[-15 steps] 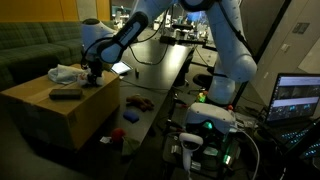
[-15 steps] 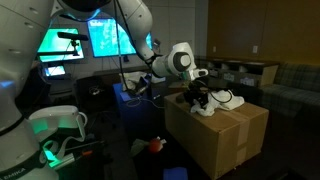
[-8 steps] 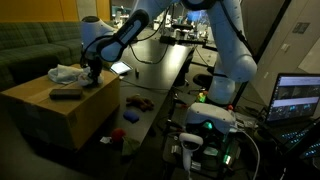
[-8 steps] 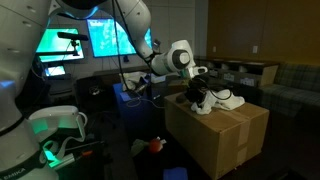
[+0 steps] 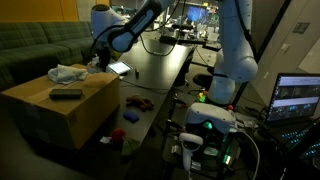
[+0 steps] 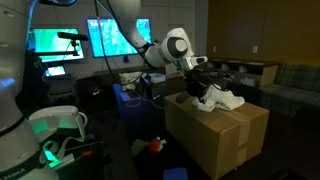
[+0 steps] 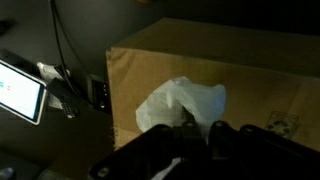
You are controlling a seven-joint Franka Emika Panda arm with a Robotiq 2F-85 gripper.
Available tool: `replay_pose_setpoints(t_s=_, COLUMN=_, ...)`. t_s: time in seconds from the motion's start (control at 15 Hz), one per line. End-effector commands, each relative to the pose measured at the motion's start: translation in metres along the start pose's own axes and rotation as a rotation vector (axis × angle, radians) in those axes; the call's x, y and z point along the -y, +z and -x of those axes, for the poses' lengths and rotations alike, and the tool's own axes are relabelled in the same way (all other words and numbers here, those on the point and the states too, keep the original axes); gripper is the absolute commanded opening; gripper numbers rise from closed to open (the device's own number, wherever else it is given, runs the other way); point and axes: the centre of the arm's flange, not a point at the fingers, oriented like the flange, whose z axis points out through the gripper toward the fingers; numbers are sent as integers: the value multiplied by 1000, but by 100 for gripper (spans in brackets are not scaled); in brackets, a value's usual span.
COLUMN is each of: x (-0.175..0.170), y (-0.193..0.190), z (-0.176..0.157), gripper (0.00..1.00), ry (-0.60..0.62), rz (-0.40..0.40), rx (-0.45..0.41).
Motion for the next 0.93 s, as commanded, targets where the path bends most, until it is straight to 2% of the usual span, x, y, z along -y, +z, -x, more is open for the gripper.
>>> replay_pose_setpoints(t_s=0.0, x=-30, y=-20, z=45, gripper=8, ry=102, rz=58, rx=25)
replay_pose_setpoints(t_s=0.33, x=-65, y=12, z=91, gripper=6, ry=235, rz=64, rx=121)
replay_pose_setpoints(t_s=0.87, x=-123, y=113, z=157, gripper=7, ry=408, rz=40, rx=328)
